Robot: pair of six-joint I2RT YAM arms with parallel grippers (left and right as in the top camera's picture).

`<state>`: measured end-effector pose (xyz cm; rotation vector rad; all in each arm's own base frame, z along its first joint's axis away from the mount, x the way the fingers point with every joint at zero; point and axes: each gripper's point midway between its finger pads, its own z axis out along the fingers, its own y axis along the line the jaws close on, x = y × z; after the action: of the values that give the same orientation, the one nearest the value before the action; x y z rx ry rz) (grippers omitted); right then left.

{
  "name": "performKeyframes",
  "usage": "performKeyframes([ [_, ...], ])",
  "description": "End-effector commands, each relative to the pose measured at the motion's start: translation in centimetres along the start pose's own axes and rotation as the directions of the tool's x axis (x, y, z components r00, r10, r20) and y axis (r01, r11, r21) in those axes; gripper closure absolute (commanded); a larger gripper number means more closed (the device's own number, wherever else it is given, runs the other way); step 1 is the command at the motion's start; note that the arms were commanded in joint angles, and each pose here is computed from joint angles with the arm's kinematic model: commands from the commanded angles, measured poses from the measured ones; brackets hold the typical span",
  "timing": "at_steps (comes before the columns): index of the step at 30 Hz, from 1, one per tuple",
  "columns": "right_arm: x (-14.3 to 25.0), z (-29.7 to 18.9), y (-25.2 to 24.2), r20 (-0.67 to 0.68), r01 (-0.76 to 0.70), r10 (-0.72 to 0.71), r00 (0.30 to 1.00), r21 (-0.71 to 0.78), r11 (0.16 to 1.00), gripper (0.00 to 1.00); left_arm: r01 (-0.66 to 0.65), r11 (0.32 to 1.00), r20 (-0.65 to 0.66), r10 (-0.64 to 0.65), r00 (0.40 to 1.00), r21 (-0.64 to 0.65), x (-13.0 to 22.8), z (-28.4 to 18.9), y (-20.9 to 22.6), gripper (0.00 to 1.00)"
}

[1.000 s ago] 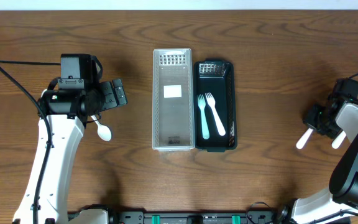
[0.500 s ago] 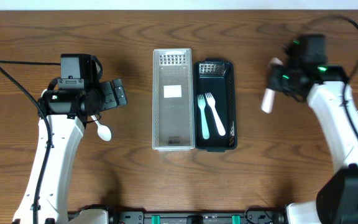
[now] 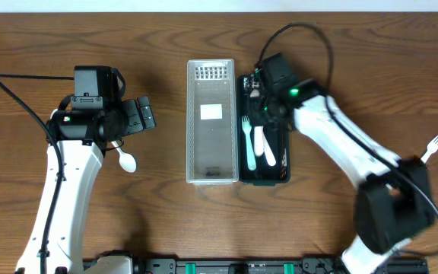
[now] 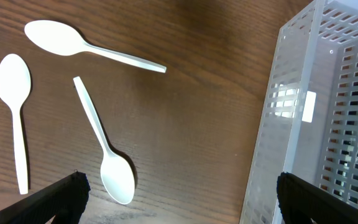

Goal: Pack container
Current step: 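Place the white spoon in the black basket and release, then move the right gripper to the last white fork and grasp it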

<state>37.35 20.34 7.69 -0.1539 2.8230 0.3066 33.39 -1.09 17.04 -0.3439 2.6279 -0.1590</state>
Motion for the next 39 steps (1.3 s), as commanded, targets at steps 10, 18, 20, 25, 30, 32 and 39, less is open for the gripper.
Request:
performKeyframes([
  [10, -6.2, -11.5, -6.0, 0.271, -0.156, 0.105, 0.957, 0.172, 0.973, 0.43, 0.008, 1.0, 0.014, -0.008, 1.0, 0.007, -0.5, -0.4, -0.2, 0.02],
  [18, -2.0, -20.0, -22.6, 0.382, -0.611, 0.496, 0.78, 0.288, 0.737, 0.34, 0.008, 1.0, 0.014, -0.008, 1.0, 0.007, -0.5, -0.4, -0.2, 0.02],
  [20, 0.2, -20.2, -26.1, 0.365, -0.685, 0.582, 0.727, 0.316, 0.657, 0.32, 0.008, 1.0, 0.014, -0.008, 1.0, 0.007, -0.5, -0.4, -0.2, 0.02],
  [25, 4.5, -19.7, -32.4, 0.336, -0.796, 0.726, 0.601, 0.342, 0.5, 0.28, 0.008, 1.0, 0.014, -0.008, 1.0, 0.007, -0.5, -0.4, -0.2, 0.02],
  [30, 7.7, -17.7, -36.4, 0.296, -0.829, 0.795, 0.53, 0.376, 0.414, 0.26, 0.008, 1.0, 0.014, -0.008, 1.0, 0.007, -0.5, -0.4, -0.2, 0.02],
  [32, 8.6, -16.7, -37.4, 0.278, -0.836, 0.815, 0.508, 0.388, 0.388, 0.26, 0.008, 1.0, 0.014, -0.008, 1.0, 0.007, -0.5, -0.4, -0.2, 0.02],
  [39, 10.0, -13.3, -39.3, 0.237, -0.828, 0.83, 0.505, 0.406, 0.387, 0.26, 0.008, 1.0, 0.014, -0.008, 1.0, 0.007, -0.5, -0.4, -0.2, 0.02],
])
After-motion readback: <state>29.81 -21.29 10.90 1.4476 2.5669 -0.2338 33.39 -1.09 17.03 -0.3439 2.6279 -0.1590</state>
